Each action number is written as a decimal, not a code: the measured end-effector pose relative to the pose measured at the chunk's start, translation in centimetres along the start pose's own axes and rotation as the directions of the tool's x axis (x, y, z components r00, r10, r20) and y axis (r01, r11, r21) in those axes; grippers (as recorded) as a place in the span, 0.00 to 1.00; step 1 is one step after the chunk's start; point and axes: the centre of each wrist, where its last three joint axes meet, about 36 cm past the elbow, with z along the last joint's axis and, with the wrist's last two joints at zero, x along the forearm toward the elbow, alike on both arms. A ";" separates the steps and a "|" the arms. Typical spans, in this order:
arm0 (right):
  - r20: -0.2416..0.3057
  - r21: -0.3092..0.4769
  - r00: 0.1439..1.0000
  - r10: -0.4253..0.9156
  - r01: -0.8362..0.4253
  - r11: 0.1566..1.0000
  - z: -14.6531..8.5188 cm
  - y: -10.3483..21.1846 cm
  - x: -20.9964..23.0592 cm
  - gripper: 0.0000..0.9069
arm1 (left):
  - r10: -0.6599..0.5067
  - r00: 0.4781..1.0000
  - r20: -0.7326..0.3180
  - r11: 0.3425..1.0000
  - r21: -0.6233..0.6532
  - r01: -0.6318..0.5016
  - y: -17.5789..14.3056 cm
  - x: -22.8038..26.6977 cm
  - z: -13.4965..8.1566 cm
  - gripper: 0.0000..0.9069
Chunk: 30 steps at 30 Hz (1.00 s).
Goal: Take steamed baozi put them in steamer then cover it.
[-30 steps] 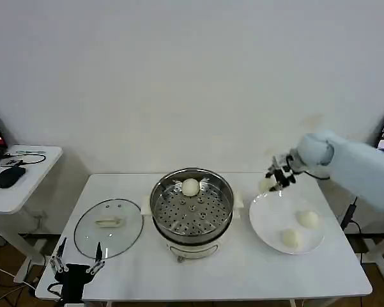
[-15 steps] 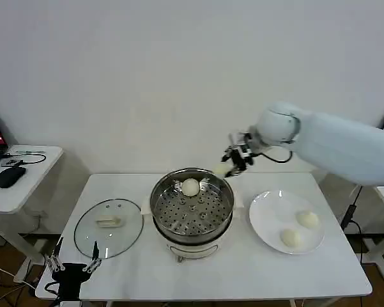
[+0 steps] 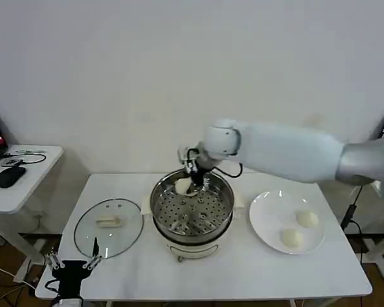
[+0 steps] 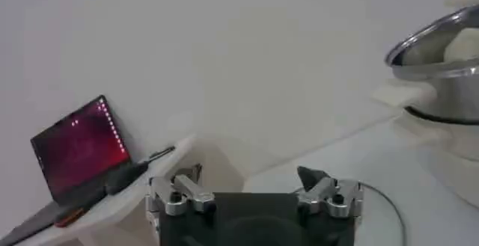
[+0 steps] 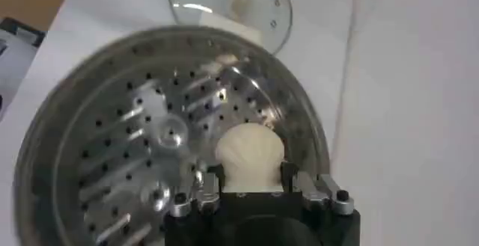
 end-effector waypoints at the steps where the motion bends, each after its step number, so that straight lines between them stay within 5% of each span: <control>1: -0.004 -0.002 1.000 -0.007 0.007 1.000 -0.3 0.1 -0.5 0.56 | -0.002 1.000 0.001 1.000 0.001 0.002 0.0 0.0 0.0 1.00; 18: -0.037 0.007 0.998 -0.060 0.060 0.998 -2.7 0.2 -4.8 0.56 | -0.019 1.000 0.003 1.000 0.003 0.019 -0.1 0.5 0.3 1.00; 19: -0.041 0.007 0.997 -0.059 0.060 0.998 -2.7 0.2 -4.9 0.60 | -0.019 1.000 0.003 1.000 0.003 0.019 -0.1 0.5 0.3 1.00; 20: -0.043 0.009 0.997 -0.058 0.058 0.998 -2.7 0.1 -4.9 0.88 | -0.020 1.000 0.004 1.000 0.003 0.020 -0.1 0.6 0.3 1.00; 21: -0.046 0.011 0.997 -0.056 0.056 0.998 -2.7 0.1 -5.0 1.00 | -0.021 1.000 0.006 1.000 0.004 0.021 -0.1 0.6 0.2 1.00; 30: -0.043 0.017 0.998 -0.048 0.049 0.999 -2.7 -0.4 -4.0 1.00 | -0.018 1.000 0.015 1.000 0.004 0.018 -0.2 0.5 0.1 1.00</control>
